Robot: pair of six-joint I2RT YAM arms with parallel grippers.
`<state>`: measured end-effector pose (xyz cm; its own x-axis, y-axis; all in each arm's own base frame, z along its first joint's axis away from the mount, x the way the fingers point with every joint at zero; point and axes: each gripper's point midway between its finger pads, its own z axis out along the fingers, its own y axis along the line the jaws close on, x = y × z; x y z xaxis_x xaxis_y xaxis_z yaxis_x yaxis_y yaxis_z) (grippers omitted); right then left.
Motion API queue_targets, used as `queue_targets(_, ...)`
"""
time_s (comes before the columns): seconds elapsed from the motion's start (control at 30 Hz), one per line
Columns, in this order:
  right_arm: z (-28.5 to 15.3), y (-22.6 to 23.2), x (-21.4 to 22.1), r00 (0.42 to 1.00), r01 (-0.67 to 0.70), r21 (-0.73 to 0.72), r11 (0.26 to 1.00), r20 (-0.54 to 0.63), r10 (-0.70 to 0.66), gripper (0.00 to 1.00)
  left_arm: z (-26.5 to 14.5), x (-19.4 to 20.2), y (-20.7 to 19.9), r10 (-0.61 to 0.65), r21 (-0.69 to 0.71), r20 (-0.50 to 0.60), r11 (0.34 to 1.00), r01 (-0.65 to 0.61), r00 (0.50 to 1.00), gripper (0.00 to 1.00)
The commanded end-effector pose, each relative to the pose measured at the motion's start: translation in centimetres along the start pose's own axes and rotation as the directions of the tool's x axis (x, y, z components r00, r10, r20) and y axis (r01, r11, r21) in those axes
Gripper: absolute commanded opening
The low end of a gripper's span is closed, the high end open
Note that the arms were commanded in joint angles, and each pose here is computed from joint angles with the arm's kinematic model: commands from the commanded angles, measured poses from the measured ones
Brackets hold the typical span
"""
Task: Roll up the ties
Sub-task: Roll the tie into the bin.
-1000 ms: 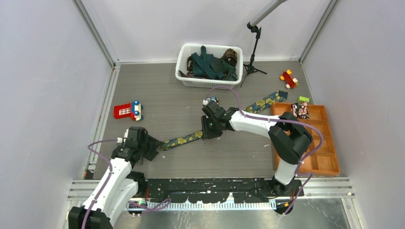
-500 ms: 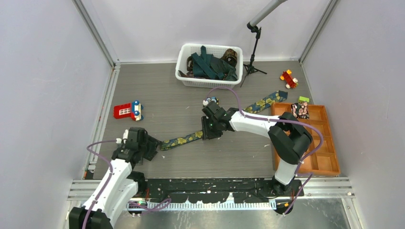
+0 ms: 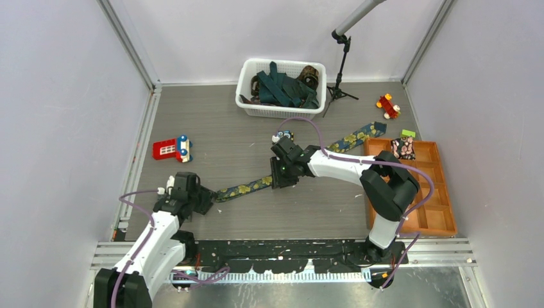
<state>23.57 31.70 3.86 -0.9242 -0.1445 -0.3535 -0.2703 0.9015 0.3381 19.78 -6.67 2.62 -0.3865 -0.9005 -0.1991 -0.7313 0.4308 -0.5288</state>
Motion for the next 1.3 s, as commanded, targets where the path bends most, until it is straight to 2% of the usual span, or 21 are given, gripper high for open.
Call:
queue_targets(0.0,-0.7,1.3,-1.0,0.999,0.001,-0.043,0.999,0.044,0.001,0.37,0.4,-0.3,-0.5,-0.006,0.028,0.013,1.0,0.005,1.0,0.41)
queue_targets(0.57,0.2,2.2,-0.7,1.0,0.017,-0.052,0.999,0.023,-0.015,0.36,0.5,0.2,-0.7,0.028,0.064,-0.005,0.998,-0.027,1.0,0.24)
queue_targets(0.67,0.3,2.4,-0.7,1.0,0.019,-0.053,0.998,0.023,-0.018,0.36,0.5,0.1,-0.8,0.045,0.068,-0.002,0.997,-0.045,0.999,0.19)
queue_targets(0.8,0.2,3.0,-0.8,0.999,0.027,-0.063,0.998,0.024,-0.026,0.36,0.3,-0.1,-1.3,0.071,0.093,0.01,0.993,-0.071,0.997,0.08)
queue_targets(0.93,-0.6,5.0,-1.3,0.999,0.048,-0.123,0.991,0.03,-0.045,0.35,-0.3,-0.5,-1.9,0.112,0.129,0.04,0.985,-0.117,0.993,0.0)
queue_targets(1.13,-2.3,10.5,-2.7,0.996,0.085,-0.269,0.96,0.051,-0.074,0.33,-1.2,-2.1,-2.1,0.193,0.138,0.137,0.968,-0.212,0.972,0.0)
queue_targets(1.27,-1.6,13.9,-3.2,0.997,0.07,-0.345,0.936,0.03,-0.064,0.28,-1.4,-2.6,-1.7,0.228,0.12,0.171,0.961,-0.25,0.958,0.0)
